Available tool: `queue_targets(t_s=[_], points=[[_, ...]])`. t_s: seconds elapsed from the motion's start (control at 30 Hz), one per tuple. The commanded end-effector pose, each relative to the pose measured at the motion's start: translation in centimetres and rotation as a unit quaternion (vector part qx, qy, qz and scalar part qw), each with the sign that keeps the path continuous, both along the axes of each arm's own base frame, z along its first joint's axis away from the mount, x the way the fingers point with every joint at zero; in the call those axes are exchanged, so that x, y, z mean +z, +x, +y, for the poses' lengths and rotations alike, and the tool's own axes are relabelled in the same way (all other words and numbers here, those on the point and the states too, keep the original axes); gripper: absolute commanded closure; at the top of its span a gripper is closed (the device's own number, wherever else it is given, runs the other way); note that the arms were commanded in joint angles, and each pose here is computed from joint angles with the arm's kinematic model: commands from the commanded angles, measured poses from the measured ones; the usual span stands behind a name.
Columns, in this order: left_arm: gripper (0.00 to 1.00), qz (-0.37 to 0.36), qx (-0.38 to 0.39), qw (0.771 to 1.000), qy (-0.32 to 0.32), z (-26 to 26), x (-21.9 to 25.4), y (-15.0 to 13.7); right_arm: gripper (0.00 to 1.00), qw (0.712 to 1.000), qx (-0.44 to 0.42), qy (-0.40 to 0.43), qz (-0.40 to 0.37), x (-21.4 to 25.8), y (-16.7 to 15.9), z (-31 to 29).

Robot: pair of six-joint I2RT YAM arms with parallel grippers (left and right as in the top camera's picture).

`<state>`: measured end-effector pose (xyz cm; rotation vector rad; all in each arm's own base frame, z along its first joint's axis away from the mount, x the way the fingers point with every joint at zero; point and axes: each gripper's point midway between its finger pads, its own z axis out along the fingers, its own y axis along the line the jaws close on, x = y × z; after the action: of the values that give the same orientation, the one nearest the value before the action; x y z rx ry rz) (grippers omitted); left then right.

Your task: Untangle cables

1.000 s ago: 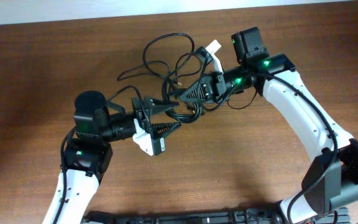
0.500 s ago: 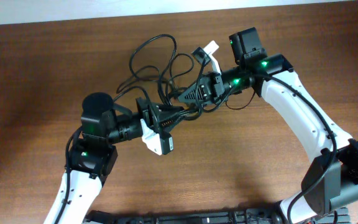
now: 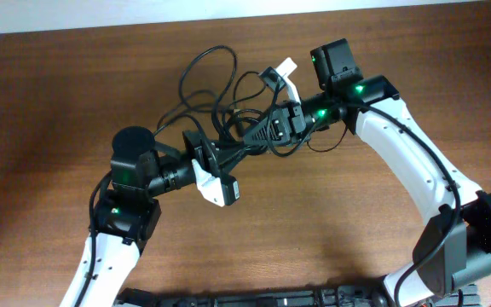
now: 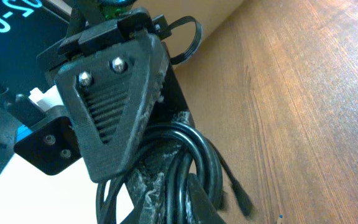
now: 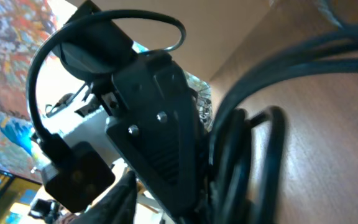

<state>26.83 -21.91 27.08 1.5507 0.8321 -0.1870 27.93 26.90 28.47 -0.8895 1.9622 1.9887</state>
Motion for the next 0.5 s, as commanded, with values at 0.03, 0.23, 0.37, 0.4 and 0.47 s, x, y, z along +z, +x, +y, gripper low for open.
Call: queue_targets(t_s=[0.03, 0.23, 0.37, 0.4, 0.47], points=[[1.0, -0.006, 0.03, 1.0, 0.002, 0.5, 0.1, 1.1, 0.3, 1.0, 0.008, 0.023, -0.015, 1.8, -0.7, -0.3], [1.0, 0.072, 0.078, 0.994, -0.039, 1.0, 0.5, 2.2, 0.07, 0.974, -0.149, -0.168, -0.035, -4.7, 5.5, -4.6], [1.0, 0.158, 0.095, 0.974, -0.129, 0.8, 3.0, 2.7, 0.05, 0.939, -0.225, -0.249, -0.075, -6.0, 8.4, -8.0], [1.0, 0.177, 0.099, 0.969, -0.144, 0.9, 3.3, 2.8, 0.05, 0.935, -0.221, -0.246, -0.123, -5.1, 8.3, -8.4], [1.0, 0.224, 0.114, 0.952, -0.177, 1.0, 3.8, 3.1, 0.02, 0.901, -0.253, -0.279, -0.213, -2.5, 8.2, -9.9]])
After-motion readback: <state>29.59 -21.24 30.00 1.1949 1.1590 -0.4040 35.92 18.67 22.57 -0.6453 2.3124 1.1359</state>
